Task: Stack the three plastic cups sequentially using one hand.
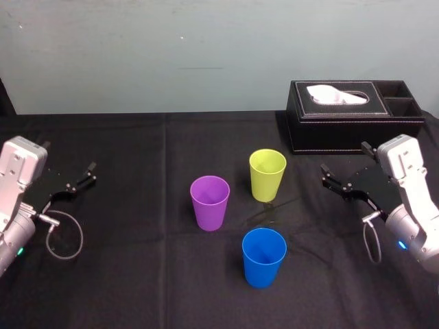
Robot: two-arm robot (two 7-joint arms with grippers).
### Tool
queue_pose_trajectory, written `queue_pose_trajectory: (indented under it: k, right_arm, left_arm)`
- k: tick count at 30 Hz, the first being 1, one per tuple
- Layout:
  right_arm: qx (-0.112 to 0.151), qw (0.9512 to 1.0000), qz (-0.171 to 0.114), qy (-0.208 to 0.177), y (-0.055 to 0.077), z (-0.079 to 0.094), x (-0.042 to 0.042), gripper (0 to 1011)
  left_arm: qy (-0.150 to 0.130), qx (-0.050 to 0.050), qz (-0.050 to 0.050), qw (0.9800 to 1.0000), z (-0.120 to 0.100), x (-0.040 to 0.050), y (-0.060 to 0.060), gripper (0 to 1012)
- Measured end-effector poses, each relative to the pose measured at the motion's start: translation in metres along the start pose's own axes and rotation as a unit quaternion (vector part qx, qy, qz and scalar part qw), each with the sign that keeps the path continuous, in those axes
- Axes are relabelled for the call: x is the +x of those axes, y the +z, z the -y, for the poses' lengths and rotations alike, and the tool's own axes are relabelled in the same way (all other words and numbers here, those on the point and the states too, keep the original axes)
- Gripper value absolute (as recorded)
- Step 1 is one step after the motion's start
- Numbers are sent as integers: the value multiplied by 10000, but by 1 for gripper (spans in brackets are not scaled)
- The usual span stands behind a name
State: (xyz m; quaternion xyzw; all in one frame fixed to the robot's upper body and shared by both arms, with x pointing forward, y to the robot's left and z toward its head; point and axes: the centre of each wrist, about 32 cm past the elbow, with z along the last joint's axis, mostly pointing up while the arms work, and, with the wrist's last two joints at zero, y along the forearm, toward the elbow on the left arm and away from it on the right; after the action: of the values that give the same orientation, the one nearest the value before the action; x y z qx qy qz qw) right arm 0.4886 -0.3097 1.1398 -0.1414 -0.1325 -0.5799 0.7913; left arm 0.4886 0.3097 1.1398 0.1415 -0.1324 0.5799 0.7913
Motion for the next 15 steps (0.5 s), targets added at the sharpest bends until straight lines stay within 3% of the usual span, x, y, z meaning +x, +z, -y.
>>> queue_pose_trajectory:
  k: [15]
  right_arm:
    - [0, 10000, 0, 0, 0, 0, 0, 1004]
  left_arm:
    - [0, 0, 0, 10000, 0, 0, 0, 1011]
